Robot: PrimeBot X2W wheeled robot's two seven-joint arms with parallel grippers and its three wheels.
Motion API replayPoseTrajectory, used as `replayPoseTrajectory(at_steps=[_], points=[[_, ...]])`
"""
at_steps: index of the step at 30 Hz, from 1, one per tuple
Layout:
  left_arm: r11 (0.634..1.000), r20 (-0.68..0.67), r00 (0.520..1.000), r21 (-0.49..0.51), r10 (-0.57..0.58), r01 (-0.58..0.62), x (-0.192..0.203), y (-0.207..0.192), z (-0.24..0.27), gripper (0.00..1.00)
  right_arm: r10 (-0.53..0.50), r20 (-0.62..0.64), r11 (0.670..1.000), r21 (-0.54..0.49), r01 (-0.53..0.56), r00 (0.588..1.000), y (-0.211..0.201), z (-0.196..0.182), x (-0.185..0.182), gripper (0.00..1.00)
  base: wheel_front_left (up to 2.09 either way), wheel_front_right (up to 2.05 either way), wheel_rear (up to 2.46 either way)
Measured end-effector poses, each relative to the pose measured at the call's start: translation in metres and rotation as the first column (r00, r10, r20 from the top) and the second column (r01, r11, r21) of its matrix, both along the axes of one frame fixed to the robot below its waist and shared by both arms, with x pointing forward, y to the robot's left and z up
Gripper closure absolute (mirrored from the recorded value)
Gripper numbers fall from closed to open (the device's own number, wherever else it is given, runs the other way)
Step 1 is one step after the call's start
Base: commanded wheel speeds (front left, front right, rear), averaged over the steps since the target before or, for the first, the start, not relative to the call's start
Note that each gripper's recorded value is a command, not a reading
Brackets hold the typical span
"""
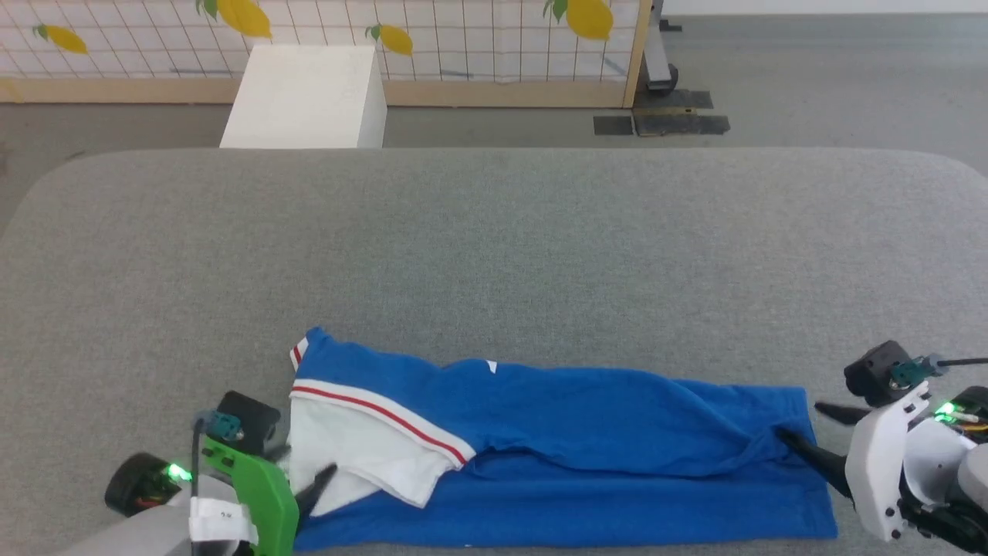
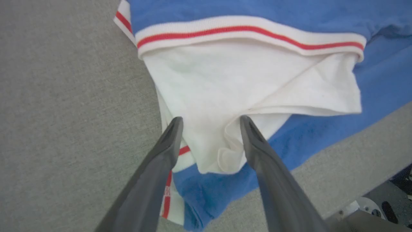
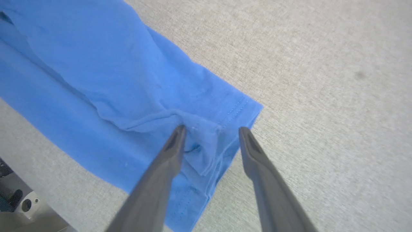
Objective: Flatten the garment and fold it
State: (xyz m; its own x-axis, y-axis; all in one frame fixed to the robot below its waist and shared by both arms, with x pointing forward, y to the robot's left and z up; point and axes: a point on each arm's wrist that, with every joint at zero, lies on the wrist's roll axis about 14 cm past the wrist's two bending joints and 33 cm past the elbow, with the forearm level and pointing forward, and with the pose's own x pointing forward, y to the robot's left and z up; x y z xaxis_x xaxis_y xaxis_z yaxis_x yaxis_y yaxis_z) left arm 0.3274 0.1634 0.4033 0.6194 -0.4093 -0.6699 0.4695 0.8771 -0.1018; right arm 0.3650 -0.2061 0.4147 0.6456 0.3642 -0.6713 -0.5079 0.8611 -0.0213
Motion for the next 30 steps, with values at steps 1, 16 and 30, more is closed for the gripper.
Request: replayPoseTrajectory(at_steps=[1, 16, 30], points=[[1.000, 0.058, 0.998, -0.003, 0.016, -0.016, 0.007, 0.002, 0.008, 0.00, -0.001, 0.026, 1.000, 0.008, 0.001, 1.000, 0.000, 0.007, 0.003, 0.00, 0.00, 0.00, 0.00], [0.945, 0.696, 0.653, -0.118, 0.299, -0.306, 0.066, 0.026, 0.130, 0.00, -0.038, 0.116, 0.998, -0.035, 0.043, 0.992, -0.028, 0.081, 0.025, 0.00, 0.00, 0.00, 0.00], [0.812, 0.737, 0.421, -0.294, 0.528, -0.505, 0.042, 0.066, 0.145, 0.00, -0.099, -0.303, 0.995, -0.033, 0.093, 0.948, -0.018, 0.001, -0.005, 0.00, 0.00, 0.00, 0.00]])
